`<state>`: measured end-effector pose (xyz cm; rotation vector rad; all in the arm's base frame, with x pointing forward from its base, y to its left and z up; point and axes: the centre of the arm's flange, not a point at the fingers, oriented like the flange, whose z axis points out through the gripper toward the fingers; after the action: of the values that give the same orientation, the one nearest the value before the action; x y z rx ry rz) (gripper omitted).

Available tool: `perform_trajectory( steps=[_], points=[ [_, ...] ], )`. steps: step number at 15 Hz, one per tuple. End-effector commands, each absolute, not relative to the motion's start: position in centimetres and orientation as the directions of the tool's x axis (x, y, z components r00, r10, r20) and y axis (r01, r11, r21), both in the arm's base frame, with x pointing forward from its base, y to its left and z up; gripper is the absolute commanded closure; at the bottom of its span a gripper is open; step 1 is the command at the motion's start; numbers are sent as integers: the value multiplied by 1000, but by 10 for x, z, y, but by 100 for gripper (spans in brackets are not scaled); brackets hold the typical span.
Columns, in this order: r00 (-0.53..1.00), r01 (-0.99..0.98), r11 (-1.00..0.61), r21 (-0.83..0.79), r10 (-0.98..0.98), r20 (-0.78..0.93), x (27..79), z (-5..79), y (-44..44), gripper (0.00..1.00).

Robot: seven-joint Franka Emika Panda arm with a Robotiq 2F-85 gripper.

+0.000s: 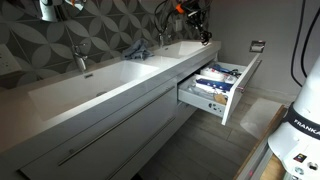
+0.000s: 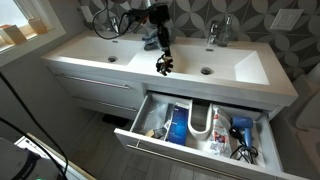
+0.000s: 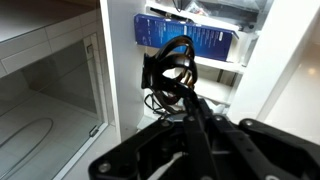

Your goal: Remove the black object from on top of the sink and put it in the drawer

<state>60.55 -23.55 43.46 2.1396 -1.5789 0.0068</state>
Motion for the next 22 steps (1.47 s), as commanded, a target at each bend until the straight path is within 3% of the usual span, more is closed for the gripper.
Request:
perform_trajectory(
  steps=[1,4,10,22],
  points=[
    [363,-873,-251,417,-907,212,541,387,-222,98],
    [354,-855,-241,460,-918,178,519,335,-211,98],
    [216,-914,-116,389,-950,224,508,259,-207,98],
    [67,-955,24,296,-953,294,521,203,-223,98]
  ],
)
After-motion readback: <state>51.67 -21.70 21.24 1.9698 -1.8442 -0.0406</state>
